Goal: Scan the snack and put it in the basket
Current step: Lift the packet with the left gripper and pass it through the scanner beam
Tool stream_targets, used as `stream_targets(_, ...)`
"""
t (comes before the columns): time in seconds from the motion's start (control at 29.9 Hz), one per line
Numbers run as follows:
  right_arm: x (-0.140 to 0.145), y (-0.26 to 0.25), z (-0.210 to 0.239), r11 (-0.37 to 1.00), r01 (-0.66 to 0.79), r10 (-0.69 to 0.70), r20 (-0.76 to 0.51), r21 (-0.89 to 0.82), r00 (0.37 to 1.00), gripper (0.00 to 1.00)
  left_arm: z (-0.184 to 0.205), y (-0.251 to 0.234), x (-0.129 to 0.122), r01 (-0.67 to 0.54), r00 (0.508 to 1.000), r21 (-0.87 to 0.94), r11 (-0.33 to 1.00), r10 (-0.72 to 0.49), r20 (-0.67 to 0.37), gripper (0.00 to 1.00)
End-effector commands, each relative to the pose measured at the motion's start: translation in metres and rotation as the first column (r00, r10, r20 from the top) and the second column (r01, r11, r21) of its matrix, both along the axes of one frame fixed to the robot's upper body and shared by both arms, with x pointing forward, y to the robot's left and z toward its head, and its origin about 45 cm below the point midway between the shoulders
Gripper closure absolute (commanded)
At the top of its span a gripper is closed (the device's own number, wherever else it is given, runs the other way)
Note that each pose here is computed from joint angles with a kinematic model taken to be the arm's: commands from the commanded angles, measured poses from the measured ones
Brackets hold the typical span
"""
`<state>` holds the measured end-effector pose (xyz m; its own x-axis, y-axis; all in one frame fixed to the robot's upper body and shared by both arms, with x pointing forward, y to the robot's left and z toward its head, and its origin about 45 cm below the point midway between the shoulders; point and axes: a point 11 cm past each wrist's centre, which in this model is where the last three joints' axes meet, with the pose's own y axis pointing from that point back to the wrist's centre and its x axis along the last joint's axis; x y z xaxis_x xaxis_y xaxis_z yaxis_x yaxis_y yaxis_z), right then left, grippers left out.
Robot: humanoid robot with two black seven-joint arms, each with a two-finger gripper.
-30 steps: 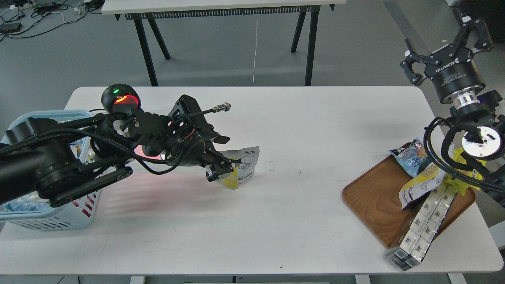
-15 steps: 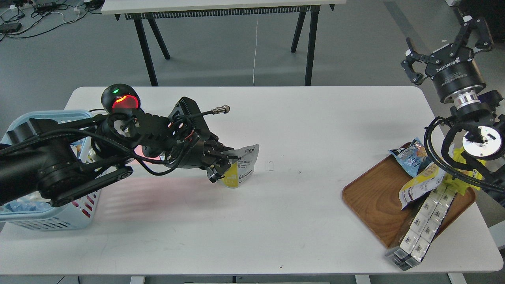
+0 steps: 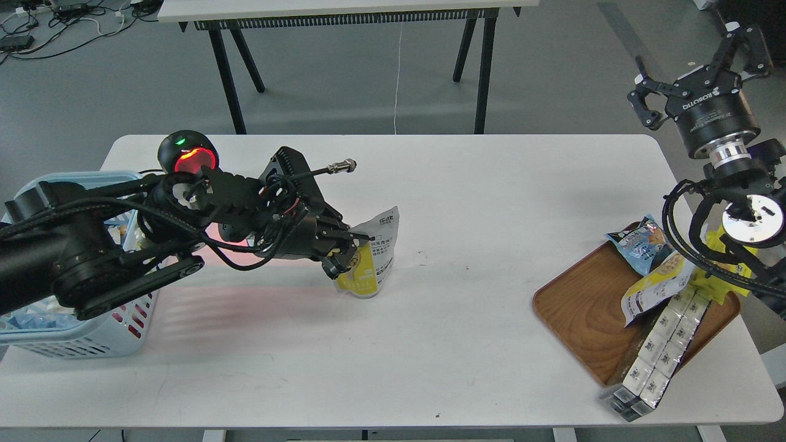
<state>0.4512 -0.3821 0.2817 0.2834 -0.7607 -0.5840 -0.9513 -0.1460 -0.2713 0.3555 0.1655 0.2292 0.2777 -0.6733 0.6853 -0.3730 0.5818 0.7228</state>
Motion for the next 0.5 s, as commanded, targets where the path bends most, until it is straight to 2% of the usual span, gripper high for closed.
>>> stream_targets(0.0, 0.000, -0.003, 0.003, 1.000, 0.006, -0.006, 0.007, 0.002, 1.000, 0.01, 0.015, 0.018, 0.003, -0.018, 1.000, -0.010, 1.000, 0.018, 0.015, 1.00)
stream_targets(0.13, 0.000, -0.003, 0.003, 1.000, 0.007, -0.007, 0.007, 0.002, 1.000, 0.01, 0.032, 0.034, 0.002, 0.001, 1.000, -0.034, 0.999, -0.001, -0.004, 1.00)
stream_targets(0.27, 0.001, -0.001, 0.003, 1.000, 0.005, -0.005, 0.007, 0.007, 1.000, 0.01, 0.047, 0.058, 0.009, -0.035, 0.999, -0.037, 0.999, 0.035, 0.014, 1.00)
stream_targets(0.47, 0.001, 0.002, 0.002, 1.000, 0.000, 0.000, 0.008, 0.012, 1.000, 0.01, 0.049, 0.081, 0.017, -0.097, 0.995, -0.010, 0.995, 0.098, 0.023, 1.00)
